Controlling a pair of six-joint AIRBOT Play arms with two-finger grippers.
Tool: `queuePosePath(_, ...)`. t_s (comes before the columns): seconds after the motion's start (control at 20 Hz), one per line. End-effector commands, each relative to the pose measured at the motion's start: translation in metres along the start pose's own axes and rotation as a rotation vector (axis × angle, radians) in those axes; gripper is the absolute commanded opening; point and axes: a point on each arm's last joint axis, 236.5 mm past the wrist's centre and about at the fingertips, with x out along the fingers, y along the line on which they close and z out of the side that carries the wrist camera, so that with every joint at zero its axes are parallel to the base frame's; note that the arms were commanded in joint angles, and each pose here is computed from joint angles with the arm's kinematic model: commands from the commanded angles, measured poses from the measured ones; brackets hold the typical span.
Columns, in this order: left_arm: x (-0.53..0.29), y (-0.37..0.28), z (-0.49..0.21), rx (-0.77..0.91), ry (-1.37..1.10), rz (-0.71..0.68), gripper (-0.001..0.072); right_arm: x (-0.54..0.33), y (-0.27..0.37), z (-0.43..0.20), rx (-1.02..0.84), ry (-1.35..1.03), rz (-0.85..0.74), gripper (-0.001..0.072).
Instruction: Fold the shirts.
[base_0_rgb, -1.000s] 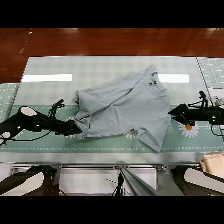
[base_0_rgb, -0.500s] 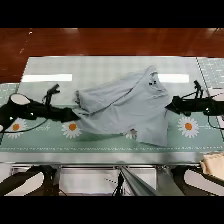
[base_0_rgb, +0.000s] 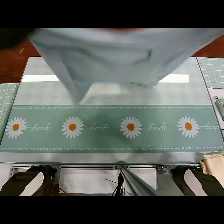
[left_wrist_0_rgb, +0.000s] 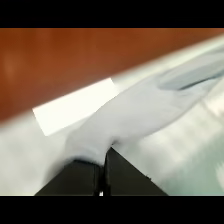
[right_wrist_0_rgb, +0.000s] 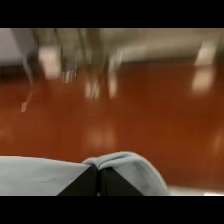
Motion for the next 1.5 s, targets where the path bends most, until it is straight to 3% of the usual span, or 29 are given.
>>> queuePosePath(0.0,-0.098,-0.074,0.116,0.235,-0.350,0.049,0.0027,-0.098,0.056,0.113,-0.144,-0.327,-0.063,0.0030)
queuePosePath(0.1,-0.131,-0.099,0.126,0.269,-0.409,0.058,0.0027,-0.131,0.063,0.129,-0.168,-0.382,-0.123,0.0029)
queuePosePath(0.3,-0.164,-0.087,0.078,0.121,-0.252,0.229,0.0027,-0.166,0.059,0.106,-0.157,-0.274,-0.246,0.0030)
queuePosePath(0.7,-0.149,-0.069,-0.069,-0.179,0.351,0.239,0.0027,-0.148,0.001,-0.069,-0.061,0.558,-0.328,0.0029)
queuePosePath(0.95,-0.102,-0.033,-0.147,-0.363,0.607,0.198,0.0027,-0.074,-0.036,-0.110,0.046,0.768,-0.229,0.0029)
queuePosePath(1.15,-0.043,0.016,-0.198,-0.431,0.666,0.189,0.0028,0.016,-0.065,-0.182,0.039,1.002,-0.162,0.0029)
queuePosePath(1.45,0.049,0.105,-0.255,-0.472,0.710,0.216,0.0028,0.176,-0.087,-0.236,-0.040,0.823,-0.181,0.0029)
